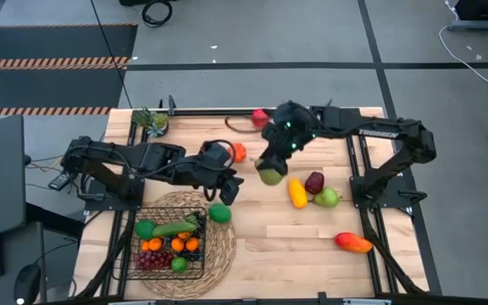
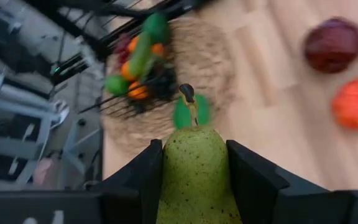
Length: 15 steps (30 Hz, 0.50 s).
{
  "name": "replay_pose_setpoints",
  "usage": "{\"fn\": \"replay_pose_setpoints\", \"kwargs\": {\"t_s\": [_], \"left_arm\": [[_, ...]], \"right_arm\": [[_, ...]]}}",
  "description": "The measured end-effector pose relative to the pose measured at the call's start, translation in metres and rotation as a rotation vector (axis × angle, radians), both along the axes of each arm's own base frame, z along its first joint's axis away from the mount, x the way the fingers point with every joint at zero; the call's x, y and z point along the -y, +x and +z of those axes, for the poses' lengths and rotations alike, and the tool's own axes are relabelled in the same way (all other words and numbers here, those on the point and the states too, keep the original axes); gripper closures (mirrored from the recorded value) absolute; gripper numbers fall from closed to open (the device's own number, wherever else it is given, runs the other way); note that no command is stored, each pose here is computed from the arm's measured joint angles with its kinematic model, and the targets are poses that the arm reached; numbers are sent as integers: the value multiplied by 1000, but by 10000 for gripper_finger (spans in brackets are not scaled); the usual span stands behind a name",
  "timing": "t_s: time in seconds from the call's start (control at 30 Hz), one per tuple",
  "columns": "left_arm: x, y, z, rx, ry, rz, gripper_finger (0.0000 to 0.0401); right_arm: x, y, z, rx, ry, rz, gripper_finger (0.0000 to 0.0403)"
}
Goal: Build produce basket
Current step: Put the top pear into the black wire basket
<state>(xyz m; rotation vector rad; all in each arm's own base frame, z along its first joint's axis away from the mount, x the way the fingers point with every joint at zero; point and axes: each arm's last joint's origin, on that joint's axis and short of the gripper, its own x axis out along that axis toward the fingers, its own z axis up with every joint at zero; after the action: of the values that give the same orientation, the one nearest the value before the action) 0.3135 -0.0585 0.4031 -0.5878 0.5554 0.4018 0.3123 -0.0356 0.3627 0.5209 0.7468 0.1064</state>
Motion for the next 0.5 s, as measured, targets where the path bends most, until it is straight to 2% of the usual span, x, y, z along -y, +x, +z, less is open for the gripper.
{"fn": "replay_pose_setpoints", "kwargs": {"t_s": [0.1, 0.27, 0.5], "left_arm": [[-2, 1, 0, -3, 33, -18, 214], [-2, 3, 3, 24, 76, -53, 213], [0, 7, 9, 74, 103, -142, 182]], "right_arm": [[-21, 2, 0, -4, -6, 59, 240], [-46, 5, 1, 16, -29, 78, 240], [-58, 10, 7, 94, -29, 74, 239]]}}
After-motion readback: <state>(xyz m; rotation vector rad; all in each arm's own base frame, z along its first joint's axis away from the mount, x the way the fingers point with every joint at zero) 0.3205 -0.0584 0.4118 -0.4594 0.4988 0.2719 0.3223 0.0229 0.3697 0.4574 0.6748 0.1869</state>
